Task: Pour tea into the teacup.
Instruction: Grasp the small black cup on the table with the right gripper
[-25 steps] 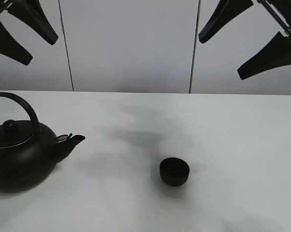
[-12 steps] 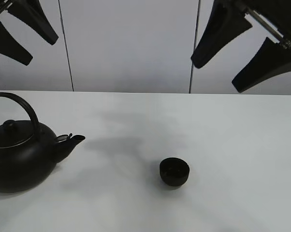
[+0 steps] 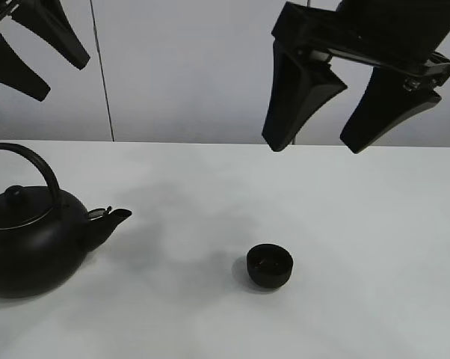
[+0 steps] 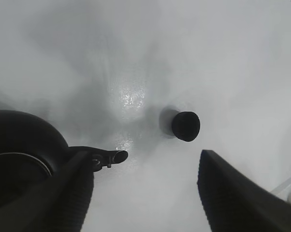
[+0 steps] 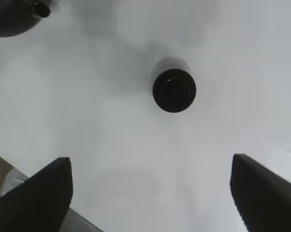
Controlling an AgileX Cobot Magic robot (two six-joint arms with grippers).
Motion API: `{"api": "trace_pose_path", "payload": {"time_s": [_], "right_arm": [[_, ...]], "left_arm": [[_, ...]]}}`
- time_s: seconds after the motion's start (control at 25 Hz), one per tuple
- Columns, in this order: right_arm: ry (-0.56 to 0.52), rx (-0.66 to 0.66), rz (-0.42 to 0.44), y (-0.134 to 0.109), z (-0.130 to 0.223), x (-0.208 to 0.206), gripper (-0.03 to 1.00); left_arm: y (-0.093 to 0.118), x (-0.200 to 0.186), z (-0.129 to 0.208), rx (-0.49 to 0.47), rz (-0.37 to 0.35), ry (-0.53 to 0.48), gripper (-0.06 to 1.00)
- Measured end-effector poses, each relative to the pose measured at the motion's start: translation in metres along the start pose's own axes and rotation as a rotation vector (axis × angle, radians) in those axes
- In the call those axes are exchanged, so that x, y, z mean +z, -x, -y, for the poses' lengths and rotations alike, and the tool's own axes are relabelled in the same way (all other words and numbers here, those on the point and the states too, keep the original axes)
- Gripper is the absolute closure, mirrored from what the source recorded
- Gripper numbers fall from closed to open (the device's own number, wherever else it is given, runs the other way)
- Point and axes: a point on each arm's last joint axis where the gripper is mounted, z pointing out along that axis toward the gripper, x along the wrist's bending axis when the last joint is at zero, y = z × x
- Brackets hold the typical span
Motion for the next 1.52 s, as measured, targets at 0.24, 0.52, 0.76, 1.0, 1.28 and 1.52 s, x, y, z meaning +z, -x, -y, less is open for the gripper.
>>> {"api": "trace_pose_path", "payload": {"time_s": [0.24, 0.52, 0.76, 1.0, 1.28, 1.52], "right_arm": [[-0.109, 0.036, 0.051, 0.01, 0.0, 0.029, 0.35], [-0.196, 0.046, 0.076, 0.022, -0.003, 0.083, 0.35], [-0.21, -0.053, 0.102, 0.001, -0.003, 0.121, 0.35], [-0.221, -0.032, 0.113, 0.001, -0.002, 0.138, 0.36], [-0.252, -0.01, 0.128, 0.006, 0.002, 0.157, 0.36], [-0.223, 0.051, 0.131, 0.015, -0.001, 0.162, 0.36]], "left_arm": [[0.0, 0.0, 0.0, 0.0, 0.0, 0.0, 0.49], [0.0, 0.0, 0.0, 0.0, 0.0, 0.0, 0.49], [0.0, 0.0, 0.0, 0.0, 0.0, 0.001, 0.49], [0.0, 0.0, 0.0, 0.0, 0.0, 0.001, 0.49], [0.0, 0.0, 0.0, 0.0, -0.001, 0.002, 0.49], [0.0, 0.0, 0.0, 0.0, -0.001, 0.004, 0.49]]}}
